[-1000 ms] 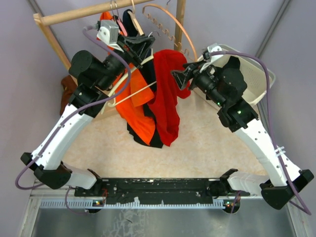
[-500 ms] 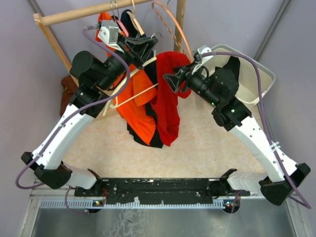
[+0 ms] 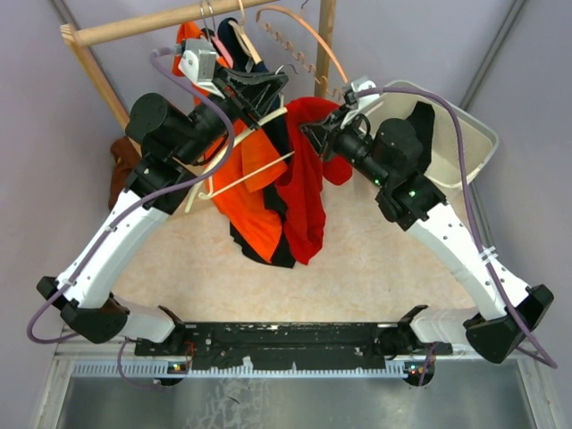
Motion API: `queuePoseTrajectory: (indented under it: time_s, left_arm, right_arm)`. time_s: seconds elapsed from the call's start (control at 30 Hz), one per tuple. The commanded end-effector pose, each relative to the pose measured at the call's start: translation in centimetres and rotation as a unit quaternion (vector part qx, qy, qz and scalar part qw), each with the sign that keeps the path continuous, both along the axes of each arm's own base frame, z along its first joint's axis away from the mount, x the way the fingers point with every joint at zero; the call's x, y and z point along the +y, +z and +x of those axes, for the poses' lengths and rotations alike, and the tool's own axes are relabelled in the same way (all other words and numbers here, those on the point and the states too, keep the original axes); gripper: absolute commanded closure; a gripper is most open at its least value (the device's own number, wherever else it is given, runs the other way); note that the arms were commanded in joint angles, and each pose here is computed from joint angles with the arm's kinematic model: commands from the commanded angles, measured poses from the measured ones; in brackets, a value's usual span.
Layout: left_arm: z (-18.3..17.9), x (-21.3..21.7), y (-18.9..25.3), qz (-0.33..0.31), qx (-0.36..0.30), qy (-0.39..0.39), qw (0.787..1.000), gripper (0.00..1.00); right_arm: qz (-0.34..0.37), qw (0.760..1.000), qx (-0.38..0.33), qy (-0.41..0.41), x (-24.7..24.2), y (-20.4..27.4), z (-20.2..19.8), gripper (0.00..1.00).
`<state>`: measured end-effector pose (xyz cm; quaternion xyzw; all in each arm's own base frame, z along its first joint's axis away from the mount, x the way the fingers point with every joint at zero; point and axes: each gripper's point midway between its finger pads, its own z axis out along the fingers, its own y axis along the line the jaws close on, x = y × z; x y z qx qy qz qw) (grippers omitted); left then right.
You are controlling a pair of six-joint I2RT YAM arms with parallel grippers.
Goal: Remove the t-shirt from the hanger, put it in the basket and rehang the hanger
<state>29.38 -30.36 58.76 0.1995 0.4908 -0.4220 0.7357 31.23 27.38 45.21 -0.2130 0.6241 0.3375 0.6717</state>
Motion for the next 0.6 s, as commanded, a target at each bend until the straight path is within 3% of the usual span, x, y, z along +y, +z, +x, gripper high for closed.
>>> queuePoseTrajectory:
  time_s: [0.0, 0.3, 0.57]
  left_arm:
    - [-2.6, 1.7, 2.8, -0.007, -0.036, -0.003, 0.999, 1.00]
    - [-6.8, 2.8, 3.7, 0.019, -0.062, -0.049, 0.997, 1.00]
    - [-6.7, 5.7, 5.1, -0.022, -0.072, 0.012, 0.997, 1.00]
  right_arm:
    - [0.053, 0.997, -0.046, -0.041, -2.4, 4.6, -1.1, 1.00]
    - [0.055, 0.984, -0.018, -0.169, -8.0, 3.0, -0.3, 1.00]
    - [0.027, 0.964, 0.016, -0.265, -12.2, 0.4, 1.1, 1.00]
